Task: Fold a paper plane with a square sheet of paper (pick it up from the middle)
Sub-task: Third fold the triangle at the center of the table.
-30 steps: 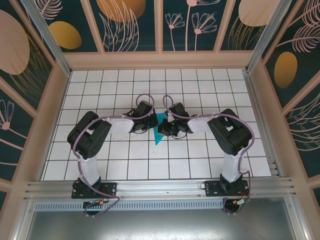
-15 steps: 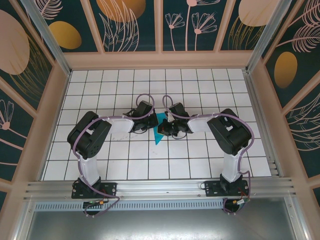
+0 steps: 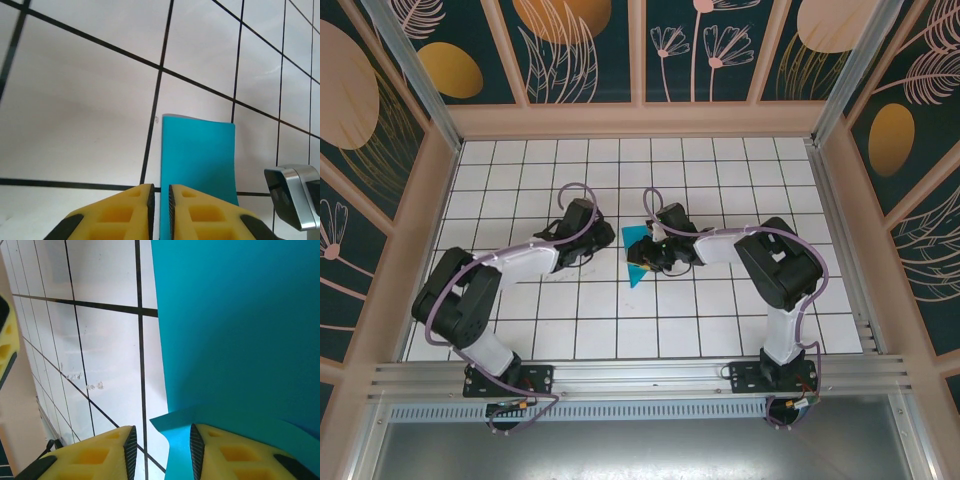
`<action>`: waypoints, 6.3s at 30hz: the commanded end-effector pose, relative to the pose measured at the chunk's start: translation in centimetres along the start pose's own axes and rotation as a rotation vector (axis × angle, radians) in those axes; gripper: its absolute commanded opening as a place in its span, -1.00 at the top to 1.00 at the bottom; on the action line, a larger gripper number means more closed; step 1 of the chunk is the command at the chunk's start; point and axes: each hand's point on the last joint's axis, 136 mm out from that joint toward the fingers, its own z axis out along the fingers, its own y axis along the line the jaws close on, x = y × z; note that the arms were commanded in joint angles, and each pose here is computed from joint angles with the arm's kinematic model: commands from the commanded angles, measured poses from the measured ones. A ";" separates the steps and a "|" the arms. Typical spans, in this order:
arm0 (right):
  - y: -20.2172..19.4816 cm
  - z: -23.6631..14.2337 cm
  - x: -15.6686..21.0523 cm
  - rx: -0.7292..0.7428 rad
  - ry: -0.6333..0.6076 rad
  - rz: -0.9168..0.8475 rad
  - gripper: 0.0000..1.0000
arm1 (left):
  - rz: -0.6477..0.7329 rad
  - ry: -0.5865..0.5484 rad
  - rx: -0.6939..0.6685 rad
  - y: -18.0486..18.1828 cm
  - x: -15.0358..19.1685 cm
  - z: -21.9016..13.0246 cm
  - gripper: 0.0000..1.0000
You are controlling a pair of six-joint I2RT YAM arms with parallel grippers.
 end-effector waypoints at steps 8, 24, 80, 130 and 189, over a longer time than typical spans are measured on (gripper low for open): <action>-4.6 0.7 0.6 0.160 -0.013 0.033 0.71 | -0.003 0.070 0.130 -1.4 2.0 -1.2 0.71; -5.5 0.3 1.0 0.217 0.007 0.026 1.00 | 0.050 0.201 0.167 -2.8 6.9 1.4 1.00; -6.3 -2.8 -1.3 0.148 -0.101 0.056 1.00 | 0.247 0.307 -0.391 9.9 11.8 3.4 1.00; -2.5 -3.3 -3.2 0.043 -0.090 -0.026 1.00 | 0.402 0.263 -0.262 5.8 9.6 4.1 1.00; -10.6 -2.3 1.0 0.266 -0.041 0.114 1.00 | 0.009 0.262 0.033 -2.0 12.8 2.6 0.93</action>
